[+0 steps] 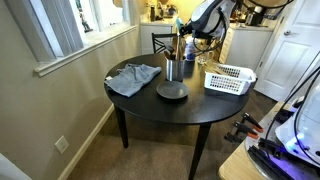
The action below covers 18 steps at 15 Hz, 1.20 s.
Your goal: Put the green ladle in the silver container.
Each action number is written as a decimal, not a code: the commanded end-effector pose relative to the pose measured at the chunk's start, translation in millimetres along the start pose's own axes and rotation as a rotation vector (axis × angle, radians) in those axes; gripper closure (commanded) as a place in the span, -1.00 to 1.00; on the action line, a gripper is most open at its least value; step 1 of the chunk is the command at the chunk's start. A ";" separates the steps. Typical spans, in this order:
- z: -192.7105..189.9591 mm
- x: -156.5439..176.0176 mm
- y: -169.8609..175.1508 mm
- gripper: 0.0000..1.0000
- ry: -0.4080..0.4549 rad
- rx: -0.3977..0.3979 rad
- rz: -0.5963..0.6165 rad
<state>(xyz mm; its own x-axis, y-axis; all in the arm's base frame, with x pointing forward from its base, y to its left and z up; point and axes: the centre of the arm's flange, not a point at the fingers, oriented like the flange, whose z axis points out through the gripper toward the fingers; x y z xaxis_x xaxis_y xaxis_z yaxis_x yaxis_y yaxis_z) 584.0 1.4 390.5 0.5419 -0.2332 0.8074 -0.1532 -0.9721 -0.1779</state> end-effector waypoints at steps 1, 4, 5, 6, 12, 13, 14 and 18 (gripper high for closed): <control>16.3 0.9 -15.7 0.79 -0.014 -0.017 -0.020; 21.8 -4.6 -17.0 0.79 -0.031 -0.018 -0.027; 22.7 -5.8 -17.2 0.01 -0.039 -0.015 -0.033; 23.9 -7.1 -17.9 -0.02 -0.035 -0.014 -0.032; 23.1 -8.5 -20.2 -0.76 -0.036 -0.019 -0.037; 23.2 -8.7 -19.7 -0.87 -0.033 -0.025 -0.033; 22.7 -8.5 -19.3 -0.96 -0.035 -0.025 -0.035; 22.6 -14.4 -12.0 -0.99 -0.023 -0.016 -0.046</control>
<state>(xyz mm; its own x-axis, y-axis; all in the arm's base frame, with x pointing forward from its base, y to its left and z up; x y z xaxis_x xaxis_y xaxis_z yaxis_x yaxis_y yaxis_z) 596.8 15.7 368.3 0.5679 -0.1888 0.8012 -0.1402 -0.9813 -0.1318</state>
